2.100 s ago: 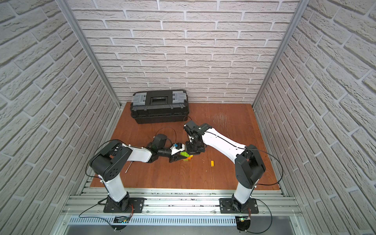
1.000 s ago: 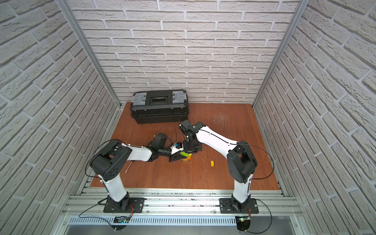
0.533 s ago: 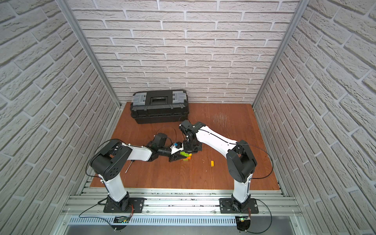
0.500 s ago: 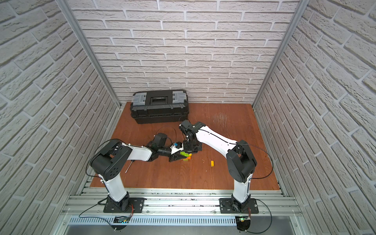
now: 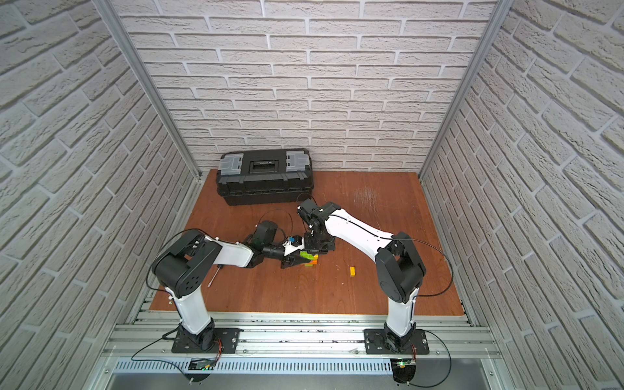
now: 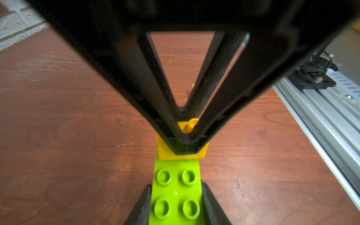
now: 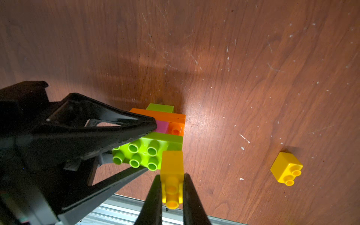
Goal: Assemble a carrot with lego
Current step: Assemble the lego brick with the lego brick.
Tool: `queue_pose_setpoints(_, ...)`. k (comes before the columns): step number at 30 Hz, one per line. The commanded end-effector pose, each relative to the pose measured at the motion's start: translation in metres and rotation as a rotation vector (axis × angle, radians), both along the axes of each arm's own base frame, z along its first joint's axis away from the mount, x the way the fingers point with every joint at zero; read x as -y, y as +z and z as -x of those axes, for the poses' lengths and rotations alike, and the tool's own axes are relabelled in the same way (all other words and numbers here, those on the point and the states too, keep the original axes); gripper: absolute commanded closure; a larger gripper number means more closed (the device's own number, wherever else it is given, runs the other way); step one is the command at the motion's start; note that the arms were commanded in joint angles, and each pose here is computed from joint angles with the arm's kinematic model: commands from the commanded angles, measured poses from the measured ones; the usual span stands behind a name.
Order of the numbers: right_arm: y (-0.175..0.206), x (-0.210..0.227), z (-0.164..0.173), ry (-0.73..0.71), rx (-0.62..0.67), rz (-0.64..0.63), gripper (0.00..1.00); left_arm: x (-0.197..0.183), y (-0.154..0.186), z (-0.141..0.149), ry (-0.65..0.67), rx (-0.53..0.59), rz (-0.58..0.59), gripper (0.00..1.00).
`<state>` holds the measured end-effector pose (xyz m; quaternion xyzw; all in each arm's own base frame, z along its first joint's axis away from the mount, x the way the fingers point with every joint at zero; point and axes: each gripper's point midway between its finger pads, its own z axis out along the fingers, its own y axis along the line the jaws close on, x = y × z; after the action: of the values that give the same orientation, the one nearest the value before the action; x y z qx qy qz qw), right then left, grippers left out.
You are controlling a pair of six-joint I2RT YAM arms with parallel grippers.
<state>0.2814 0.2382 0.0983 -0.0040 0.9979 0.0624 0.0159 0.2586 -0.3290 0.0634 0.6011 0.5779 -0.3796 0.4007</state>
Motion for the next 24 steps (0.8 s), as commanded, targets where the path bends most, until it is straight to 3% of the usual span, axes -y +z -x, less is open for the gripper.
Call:
queue_pose_setpoints(1,-0.023,-0.017,0.005,0.012,-0.044,-0.006,0.98,0.003,-0.022,0.010,0.005,-0.037,-0.042,1.00)
queue_pose_setpoints(24,-0.059,-0.008,0.016,0.004,-0.098,0.053,0.98,0.003,-0.027,0.011,0.012,-0.038,-0.046,1.00)
